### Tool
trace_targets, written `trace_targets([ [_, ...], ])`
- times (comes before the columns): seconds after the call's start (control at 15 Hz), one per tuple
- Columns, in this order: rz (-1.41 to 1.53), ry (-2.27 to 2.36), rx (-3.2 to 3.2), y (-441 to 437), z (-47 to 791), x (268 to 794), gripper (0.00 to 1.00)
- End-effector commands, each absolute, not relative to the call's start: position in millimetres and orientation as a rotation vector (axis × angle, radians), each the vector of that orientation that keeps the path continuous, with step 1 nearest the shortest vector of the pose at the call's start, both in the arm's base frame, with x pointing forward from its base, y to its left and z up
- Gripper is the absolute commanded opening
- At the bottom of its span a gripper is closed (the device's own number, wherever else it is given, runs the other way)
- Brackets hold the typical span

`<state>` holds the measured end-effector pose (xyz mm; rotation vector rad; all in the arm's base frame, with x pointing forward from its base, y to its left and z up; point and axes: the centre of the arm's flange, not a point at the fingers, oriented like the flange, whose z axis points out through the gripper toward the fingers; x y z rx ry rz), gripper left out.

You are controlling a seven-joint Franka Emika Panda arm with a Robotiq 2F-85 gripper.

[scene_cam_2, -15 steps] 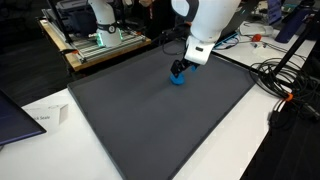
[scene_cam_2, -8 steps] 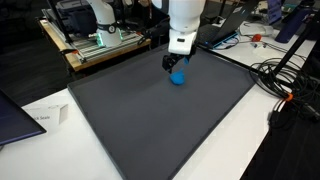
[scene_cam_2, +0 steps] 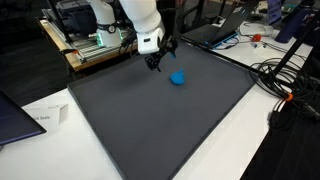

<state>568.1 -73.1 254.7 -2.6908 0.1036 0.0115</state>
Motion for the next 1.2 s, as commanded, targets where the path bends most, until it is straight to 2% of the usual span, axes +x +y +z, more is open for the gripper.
trace_targets([
  [0.0, -0.091, 0.03, -2.624, -74, 259, 520, 1.0],
  [0.53, -0.419, -0.05, -2.725, -27, 252, 461, 1.0],
  [1.13, -0.669, 0.065, -2.866, 31, 243, 445, 1.0],
])
